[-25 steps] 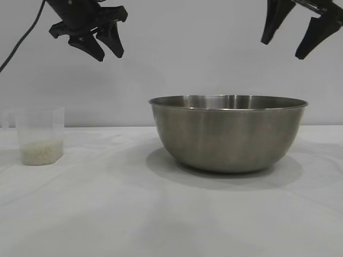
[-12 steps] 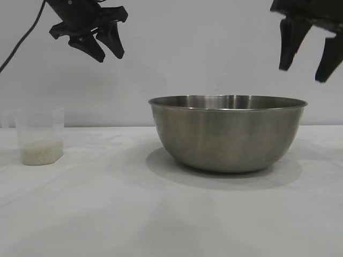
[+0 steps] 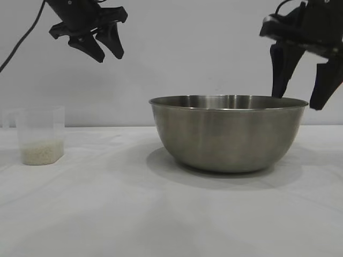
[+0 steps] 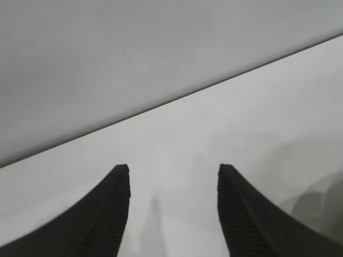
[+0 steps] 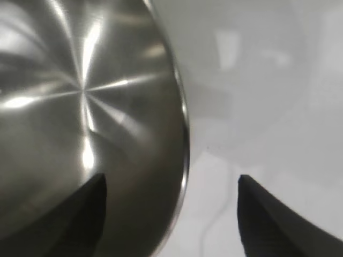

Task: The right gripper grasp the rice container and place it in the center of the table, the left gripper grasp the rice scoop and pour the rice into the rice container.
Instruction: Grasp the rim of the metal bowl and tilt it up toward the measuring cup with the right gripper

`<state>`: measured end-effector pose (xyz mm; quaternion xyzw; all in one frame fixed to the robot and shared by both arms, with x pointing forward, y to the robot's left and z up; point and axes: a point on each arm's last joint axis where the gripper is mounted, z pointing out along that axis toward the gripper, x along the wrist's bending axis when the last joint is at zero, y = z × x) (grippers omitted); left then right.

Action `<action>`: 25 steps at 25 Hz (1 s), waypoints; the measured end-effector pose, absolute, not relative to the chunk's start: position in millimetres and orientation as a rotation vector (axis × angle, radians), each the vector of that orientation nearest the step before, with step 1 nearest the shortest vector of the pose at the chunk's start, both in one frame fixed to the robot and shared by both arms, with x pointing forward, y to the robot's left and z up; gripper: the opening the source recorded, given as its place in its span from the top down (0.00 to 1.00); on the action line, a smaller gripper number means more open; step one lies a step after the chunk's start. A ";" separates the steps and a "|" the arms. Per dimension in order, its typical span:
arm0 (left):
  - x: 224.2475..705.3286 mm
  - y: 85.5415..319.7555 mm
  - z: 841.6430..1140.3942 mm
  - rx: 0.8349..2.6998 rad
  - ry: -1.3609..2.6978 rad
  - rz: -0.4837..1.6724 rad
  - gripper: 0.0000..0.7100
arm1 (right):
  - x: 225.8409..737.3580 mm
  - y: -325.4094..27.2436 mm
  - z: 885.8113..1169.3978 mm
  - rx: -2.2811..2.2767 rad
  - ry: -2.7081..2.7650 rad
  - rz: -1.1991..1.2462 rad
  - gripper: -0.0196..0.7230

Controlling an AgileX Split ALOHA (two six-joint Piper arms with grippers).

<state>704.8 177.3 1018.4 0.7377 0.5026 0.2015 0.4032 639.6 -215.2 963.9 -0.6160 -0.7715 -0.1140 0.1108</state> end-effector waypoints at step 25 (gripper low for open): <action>704.8 177.3 1018.4 1.863 1.270 0.509 0.55 | 647.7 -182.0 933.2 -1.798 -2.220 -0.425 0.97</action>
